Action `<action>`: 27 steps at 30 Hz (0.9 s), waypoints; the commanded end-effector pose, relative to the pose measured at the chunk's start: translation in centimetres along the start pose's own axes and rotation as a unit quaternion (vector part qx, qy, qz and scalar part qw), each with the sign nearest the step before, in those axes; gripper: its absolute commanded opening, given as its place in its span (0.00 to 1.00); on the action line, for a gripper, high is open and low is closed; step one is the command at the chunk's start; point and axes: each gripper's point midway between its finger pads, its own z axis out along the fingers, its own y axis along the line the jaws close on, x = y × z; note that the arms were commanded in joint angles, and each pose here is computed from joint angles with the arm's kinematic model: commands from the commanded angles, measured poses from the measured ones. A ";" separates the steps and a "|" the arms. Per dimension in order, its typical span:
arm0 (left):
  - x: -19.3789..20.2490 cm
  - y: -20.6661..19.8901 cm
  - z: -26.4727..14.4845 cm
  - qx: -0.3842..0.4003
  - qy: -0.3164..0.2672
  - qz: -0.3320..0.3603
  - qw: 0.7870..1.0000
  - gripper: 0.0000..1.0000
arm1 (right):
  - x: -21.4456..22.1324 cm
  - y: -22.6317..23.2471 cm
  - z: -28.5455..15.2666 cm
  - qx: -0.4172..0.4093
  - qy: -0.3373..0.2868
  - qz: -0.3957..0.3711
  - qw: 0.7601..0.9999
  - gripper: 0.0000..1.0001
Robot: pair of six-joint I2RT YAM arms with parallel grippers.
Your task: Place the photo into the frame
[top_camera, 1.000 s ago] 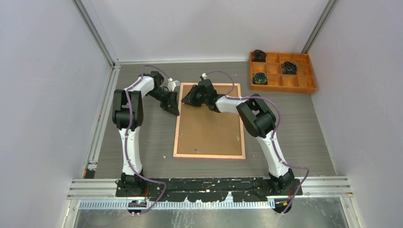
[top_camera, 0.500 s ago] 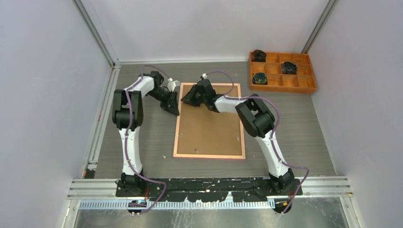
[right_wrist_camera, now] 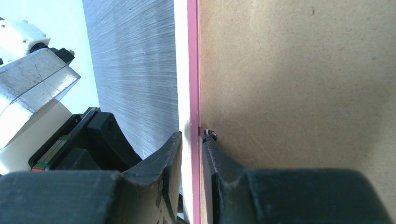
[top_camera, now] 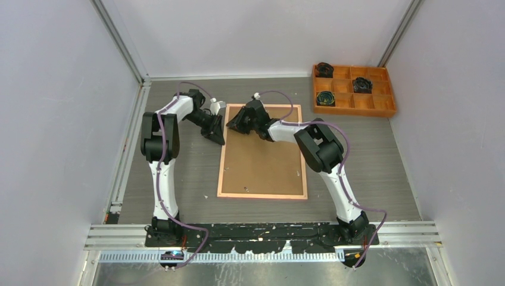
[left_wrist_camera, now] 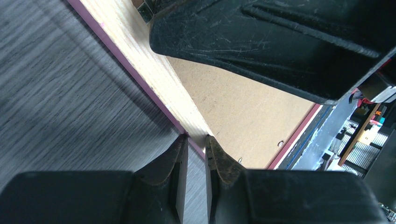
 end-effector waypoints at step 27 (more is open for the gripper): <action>7.6 0.5 -0.9 -0.138 0.077 0.136 0.978 0.37 | -17.2 -16.9 -25.0 0.258 -0.232 0.017 0.938 0.73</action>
